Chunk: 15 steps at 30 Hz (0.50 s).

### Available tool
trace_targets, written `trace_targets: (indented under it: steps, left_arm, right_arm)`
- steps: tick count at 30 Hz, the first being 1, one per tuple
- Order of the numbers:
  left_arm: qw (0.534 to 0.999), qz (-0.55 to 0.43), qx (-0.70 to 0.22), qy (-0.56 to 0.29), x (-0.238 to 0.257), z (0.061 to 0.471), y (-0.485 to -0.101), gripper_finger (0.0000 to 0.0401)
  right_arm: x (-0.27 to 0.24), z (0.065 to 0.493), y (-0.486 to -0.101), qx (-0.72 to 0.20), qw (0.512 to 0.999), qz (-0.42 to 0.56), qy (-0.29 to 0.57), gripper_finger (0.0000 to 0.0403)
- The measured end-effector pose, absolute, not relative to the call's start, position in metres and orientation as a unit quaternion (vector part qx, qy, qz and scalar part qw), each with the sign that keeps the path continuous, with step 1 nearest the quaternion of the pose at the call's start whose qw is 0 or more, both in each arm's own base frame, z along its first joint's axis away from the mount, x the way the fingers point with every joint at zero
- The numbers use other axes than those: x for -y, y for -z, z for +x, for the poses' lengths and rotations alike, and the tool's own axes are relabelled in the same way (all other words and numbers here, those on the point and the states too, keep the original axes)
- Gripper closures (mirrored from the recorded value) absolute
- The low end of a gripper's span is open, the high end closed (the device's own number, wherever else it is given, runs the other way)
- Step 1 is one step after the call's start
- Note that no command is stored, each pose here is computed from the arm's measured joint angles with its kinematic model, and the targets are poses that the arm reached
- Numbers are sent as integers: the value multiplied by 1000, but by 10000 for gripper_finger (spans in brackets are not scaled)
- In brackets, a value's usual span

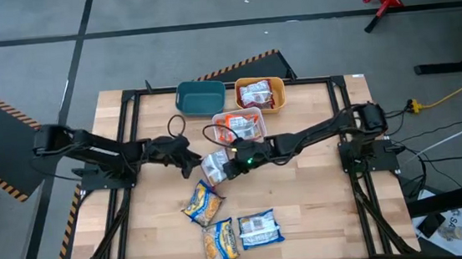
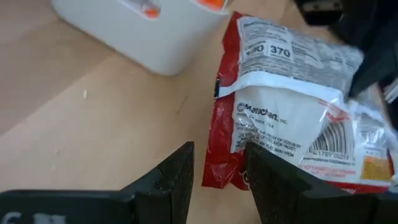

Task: Sort Maruchan noodles
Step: Put the red noodle pack into the yellow bin

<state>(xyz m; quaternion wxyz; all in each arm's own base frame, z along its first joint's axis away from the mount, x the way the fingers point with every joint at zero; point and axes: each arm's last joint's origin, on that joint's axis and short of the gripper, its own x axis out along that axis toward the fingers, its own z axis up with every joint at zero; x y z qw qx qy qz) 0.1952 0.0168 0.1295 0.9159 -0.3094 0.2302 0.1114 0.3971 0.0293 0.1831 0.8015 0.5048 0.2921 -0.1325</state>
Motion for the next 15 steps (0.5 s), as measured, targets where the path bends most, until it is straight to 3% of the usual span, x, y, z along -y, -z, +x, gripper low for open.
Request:
trace_targets:
  steps: [15]
  left_arm:
    - [935,-328,-98,-98,-29,178,-177,261]
  right_arm:
    - [-10,380,-232,-237,811,517,137,403]
